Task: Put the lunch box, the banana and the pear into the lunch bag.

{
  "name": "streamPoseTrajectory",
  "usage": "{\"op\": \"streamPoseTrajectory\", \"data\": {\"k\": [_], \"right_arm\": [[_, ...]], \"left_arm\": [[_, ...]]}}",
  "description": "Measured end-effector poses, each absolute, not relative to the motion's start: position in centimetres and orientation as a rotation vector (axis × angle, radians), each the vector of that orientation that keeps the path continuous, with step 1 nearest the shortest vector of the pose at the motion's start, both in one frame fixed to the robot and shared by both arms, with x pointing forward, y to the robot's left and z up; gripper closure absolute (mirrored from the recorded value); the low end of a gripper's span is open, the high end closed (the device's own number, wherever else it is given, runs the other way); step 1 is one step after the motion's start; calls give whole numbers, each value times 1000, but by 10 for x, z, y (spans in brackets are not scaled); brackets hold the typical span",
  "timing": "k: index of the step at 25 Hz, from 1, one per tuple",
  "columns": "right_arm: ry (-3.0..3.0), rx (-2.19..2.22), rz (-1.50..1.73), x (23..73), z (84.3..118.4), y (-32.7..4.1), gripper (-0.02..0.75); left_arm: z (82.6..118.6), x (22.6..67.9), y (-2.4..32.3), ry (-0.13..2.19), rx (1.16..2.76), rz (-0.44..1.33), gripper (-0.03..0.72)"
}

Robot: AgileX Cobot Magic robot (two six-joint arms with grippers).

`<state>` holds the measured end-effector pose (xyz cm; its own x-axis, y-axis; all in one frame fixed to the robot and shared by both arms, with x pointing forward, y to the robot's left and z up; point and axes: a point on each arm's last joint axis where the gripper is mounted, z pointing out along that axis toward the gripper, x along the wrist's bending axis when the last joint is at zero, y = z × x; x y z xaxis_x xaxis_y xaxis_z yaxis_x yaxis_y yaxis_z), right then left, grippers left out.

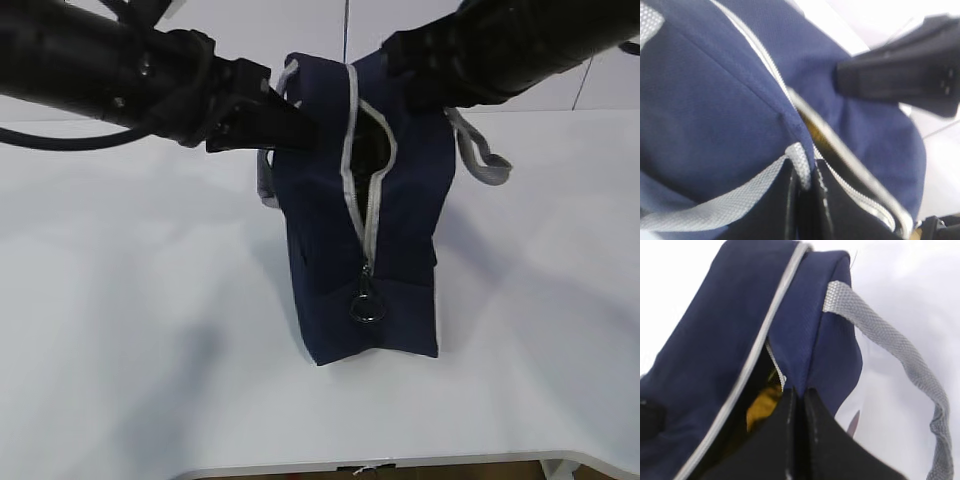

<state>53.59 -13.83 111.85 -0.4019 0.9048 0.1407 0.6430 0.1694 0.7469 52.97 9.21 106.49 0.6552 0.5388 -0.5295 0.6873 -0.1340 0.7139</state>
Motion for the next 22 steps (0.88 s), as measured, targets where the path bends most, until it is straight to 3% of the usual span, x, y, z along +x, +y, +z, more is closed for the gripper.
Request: {"op": "streamPoseTrajectory", "data": {"k": [22], "right_arm": [[1984, 1320, 1073, 542, 1098, -157, 720]], "left_arm": [[1061, 522, 58, 985, 1781, -11, 681]]}}
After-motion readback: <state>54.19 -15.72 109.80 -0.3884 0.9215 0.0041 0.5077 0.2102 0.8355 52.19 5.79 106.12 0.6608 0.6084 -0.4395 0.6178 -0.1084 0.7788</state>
